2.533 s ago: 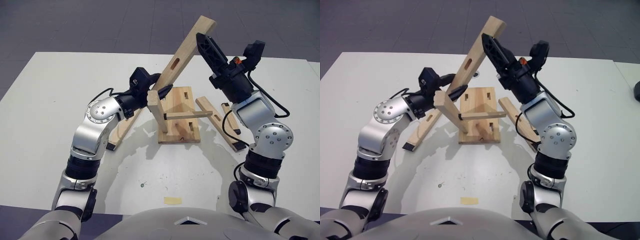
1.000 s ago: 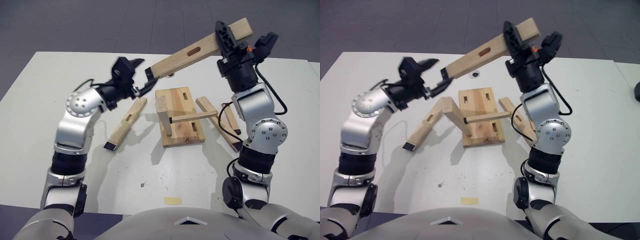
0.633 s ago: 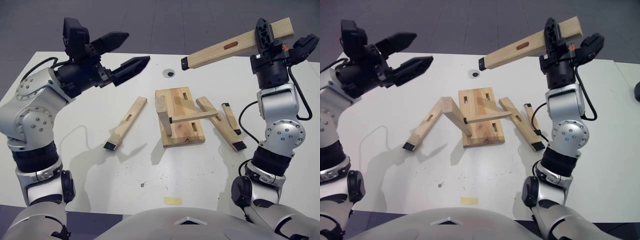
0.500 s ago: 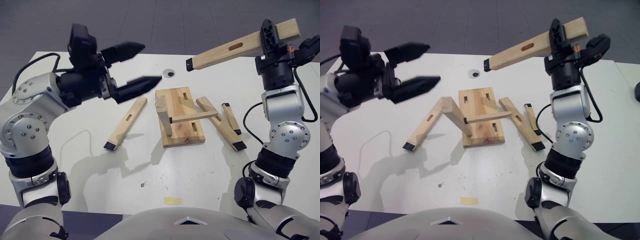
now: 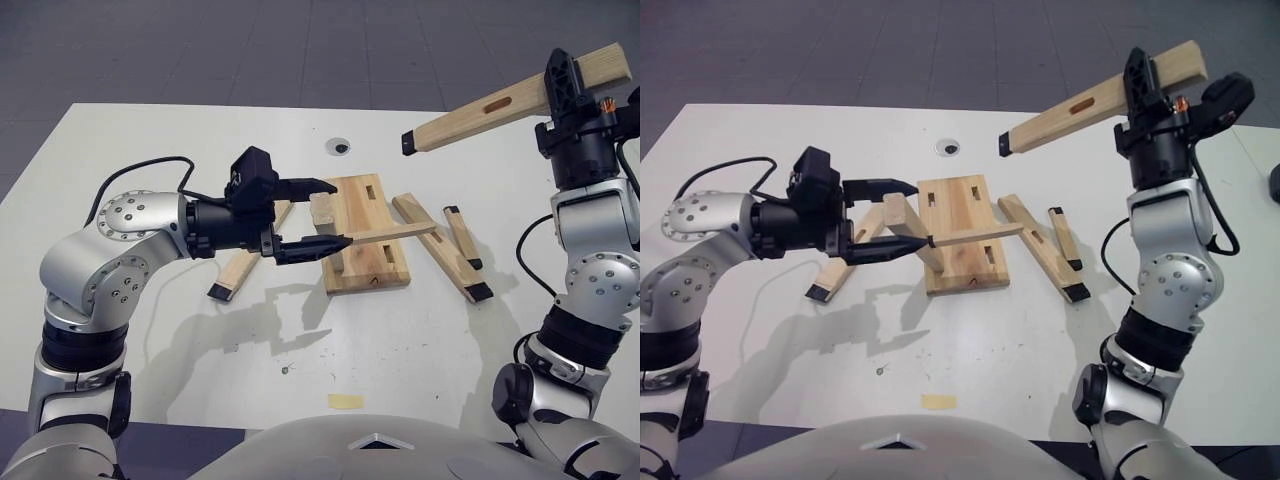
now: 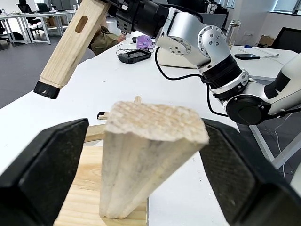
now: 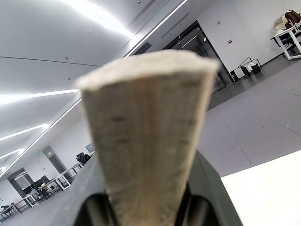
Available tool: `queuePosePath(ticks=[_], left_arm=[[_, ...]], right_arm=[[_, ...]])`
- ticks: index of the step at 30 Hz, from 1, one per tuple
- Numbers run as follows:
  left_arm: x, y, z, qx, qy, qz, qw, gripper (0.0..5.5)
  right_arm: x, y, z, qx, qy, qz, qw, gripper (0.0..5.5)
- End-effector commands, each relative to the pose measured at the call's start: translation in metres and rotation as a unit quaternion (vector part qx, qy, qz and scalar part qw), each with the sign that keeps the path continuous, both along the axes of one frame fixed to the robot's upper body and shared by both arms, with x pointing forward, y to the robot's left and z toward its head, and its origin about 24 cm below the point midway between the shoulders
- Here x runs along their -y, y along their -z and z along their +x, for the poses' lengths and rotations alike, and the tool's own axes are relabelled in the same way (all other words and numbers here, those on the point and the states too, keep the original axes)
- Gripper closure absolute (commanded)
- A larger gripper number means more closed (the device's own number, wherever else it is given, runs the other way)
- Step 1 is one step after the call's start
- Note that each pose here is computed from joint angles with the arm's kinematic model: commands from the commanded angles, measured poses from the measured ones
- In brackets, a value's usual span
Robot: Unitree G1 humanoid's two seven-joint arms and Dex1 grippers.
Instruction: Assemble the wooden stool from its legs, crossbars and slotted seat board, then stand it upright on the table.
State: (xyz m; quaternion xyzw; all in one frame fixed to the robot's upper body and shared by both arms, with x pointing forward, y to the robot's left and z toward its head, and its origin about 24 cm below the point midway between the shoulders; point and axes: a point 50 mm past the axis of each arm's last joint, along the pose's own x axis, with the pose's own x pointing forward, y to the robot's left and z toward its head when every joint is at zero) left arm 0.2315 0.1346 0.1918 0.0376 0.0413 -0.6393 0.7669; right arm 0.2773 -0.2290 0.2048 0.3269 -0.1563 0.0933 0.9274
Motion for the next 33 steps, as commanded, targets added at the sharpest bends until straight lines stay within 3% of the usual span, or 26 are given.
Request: queuePosePath(ticks=[1,6,14,26,33], left_arm=[[0.000,0.002,-0.003,-0.014,0.010,-0.006,1.000,2.44],[0.003,0.010,-0.003,-0.021,0.000,-0.006,1.000,3.11],[0.008,0.029,0.012,0.023,-0.103,0.035,0.994,3.39],[0.020,0.036,0.022,0.047,-0.161,0.035,0.985,3.46],[0.023,0.038,0.023,0.045,-0.163,0.038,0.985,3.46]], right_arm=[[-0.006,0.005,-0.004,-0.013,-0.012,-0.055,0.998,4.49],[-0.009,0.009,-0.007,-0.022,-0.019,-0.099,0.995,4.49],[-0.019,0.010,-0.011,-0.018,-0.033,-0.222,0.974,4.49],[-0.044,0.016,-0.011,-0.026,-0.066,-0.330,0.941,4.49],[-0.054,0.025,-0.012,-0.036,-0.085,-0.344,0.934,4.49]])
